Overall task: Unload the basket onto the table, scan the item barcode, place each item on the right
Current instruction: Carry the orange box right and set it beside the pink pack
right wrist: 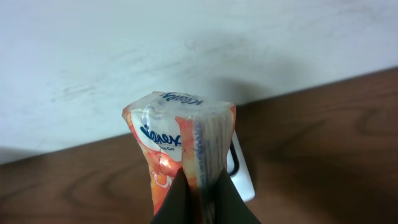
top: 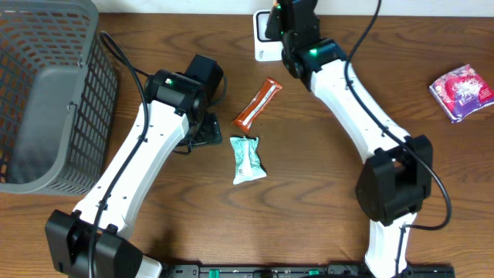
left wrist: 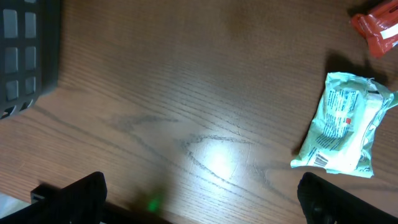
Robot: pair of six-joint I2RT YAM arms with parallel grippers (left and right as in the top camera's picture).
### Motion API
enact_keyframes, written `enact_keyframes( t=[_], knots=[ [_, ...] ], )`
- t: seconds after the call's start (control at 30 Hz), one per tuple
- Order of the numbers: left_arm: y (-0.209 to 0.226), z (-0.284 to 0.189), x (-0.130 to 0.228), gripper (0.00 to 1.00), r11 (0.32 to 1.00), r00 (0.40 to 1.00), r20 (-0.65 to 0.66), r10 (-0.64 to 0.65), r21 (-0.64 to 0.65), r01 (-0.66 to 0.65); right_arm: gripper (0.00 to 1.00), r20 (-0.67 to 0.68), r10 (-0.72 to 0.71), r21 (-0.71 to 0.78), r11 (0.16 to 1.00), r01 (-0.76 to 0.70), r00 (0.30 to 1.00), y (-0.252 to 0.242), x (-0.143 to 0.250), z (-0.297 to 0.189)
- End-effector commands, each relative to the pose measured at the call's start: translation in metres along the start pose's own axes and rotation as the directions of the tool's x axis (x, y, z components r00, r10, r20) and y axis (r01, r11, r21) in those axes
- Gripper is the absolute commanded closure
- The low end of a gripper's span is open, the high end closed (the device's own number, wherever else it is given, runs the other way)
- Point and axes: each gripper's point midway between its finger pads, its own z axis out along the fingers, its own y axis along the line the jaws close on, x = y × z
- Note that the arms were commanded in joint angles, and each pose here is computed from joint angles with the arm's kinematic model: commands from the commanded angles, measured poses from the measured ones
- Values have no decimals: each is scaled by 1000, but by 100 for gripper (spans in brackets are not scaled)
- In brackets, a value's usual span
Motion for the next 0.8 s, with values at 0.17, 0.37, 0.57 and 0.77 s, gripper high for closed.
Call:
enact_keyframes(
  t=[0.17, 0.37, 0.57, 0.77],
  knots=[
    [3, 2, -1, 2, 1000, 1000, 0, -10, -20, 10, 99, -61, -84, 5, 996, 85, 995, -5, 18, 59],
    [3, 2, -1, 2, 1000, 1000, 0, -10, -20, 10, 99, -128, -177, 28, 983, 182, 976, -5, 38, 78],
    [3, 2, -1, 2, 1000, 1000, 0, -10, -20, 10, 99, -172, -178, 70, 979, 192, 969, -24, 44, 81],
    [3, 2, -1, 2, 1000, 1000, 0, -10, -20, 10, 99, -145, -140, 371, 910, 185, 979, -101, -3, 59]
  ],
)
